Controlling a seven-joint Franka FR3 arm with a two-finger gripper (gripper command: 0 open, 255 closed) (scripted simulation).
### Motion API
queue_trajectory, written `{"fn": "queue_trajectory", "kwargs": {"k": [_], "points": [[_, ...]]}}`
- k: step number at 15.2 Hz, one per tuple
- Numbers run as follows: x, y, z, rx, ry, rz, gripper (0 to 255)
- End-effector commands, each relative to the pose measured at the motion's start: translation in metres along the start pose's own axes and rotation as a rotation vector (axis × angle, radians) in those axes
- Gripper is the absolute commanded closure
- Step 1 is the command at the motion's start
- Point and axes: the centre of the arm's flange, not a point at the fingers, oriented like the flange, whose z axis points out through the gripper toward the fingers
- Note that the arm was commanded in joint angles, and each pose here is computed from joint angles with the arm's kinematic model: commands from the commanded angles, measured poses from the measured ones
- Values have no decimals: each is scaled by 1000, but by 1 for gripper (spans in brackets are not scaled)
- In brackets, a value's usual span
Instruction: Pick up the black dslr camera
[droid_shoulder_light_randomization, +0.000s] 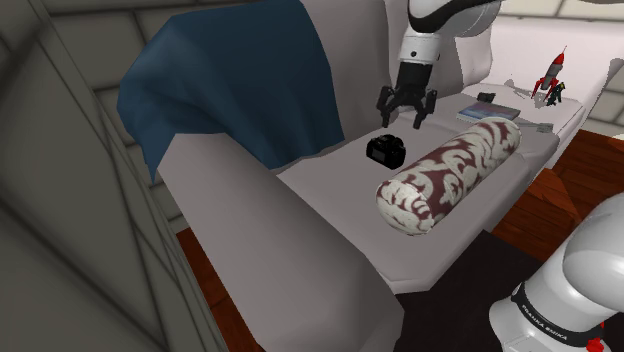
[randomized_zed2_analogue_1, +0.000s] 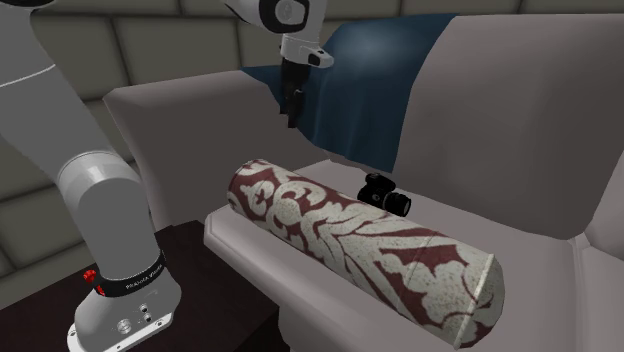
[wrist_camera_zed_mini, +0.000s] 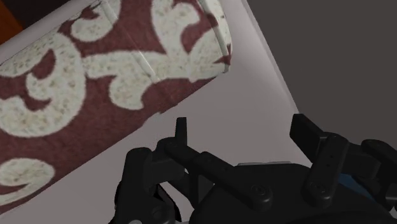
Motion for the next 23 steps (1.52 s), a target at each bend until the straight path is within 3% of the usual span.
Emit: {"fn": "queue_trajectory", "kwargs": {"k": [1,12,23], "points": [[27,4,10,10,-4,58,0],[162,52,51,62,-27,367,0],[275,137,99,115,-50,675,0]]}}
